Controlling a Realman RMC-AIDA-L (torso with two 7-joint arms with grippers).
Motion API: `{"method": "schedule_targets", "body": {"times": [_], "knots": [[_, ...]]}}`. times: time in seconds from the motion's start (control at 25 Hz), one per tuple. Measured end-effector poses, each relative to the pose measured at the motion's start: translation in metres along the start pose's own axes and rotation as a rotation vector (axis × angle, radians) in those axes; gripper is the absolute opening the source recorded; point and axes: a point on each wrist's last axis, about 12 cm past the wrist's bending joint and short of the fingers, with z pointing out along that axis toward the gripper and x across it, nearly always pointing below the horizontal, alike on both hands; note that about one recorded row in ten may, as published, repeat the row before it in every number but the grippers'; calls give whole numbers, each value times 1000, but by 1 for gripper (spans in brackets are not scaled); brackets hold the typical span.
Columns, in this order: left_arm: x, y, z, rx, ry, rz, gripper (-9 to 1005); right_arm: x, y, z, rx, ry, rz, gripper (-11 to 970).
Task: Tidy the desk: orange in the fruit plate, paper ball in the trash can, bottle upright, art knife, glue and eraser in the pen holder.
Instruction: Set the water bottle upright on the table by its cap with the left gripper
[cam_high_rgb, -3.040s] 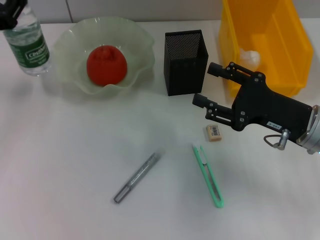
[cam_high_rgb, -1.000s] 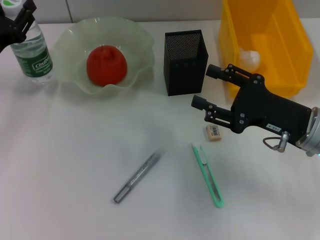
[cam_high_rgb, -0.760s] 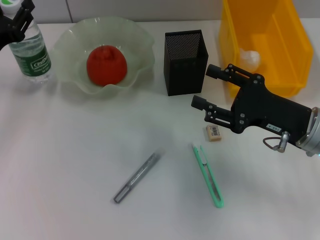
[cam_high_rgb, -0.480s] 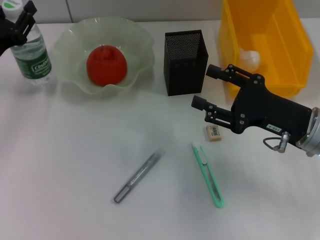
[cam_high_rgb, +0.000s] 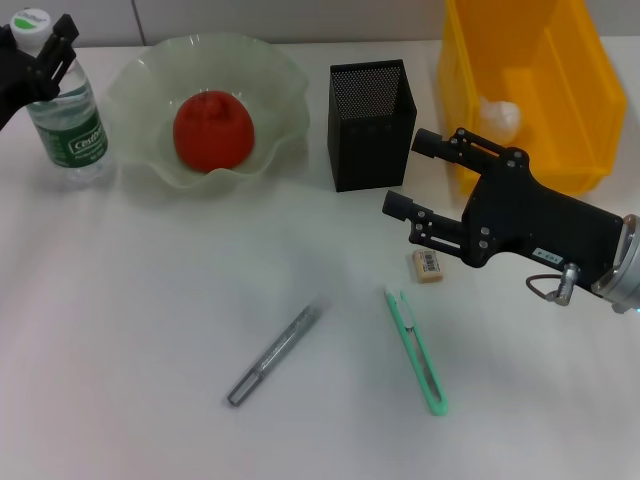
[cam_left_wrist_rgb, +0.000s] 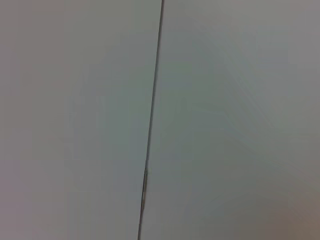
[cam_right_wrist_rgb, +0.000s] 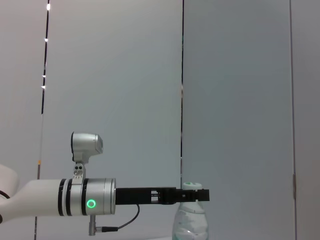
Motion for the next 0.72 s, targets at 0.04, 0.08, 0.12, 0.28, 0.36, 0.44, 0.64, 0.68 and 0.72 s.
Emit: {"method": "schedule_targets", "body": {"times": [0.04,0.08,0.12,0.28,0.36,0.44,0.64,0.68,0.72], "knots": [[0,0,0,0,1,-1,443,0,0,0,0,0,0,730],[1,0,0,0,3,-3,443,0,0,0,1,0,0,730],[1,0,0,0,3,-3,443,0,0,0,1,1,1,730],[1,-1,0,1,3,-4,443,0,0,-1,2,1,1,730],[1,-1,1,1,2,-5,443,1,1,-1,2,1,1,730],[1,-1,1,1,4,-7,444,1,1,-1,3,1,2,730],[3,-2,0,0,8,-14,444,1,1,-1,3,1,2,730],[3,-2,0,-1,9,-14,444,1,1,-1,3,2,2,730],[4,-1,-1,-2,10,-14,444,1,1,-1,3,2,2,730]]}}
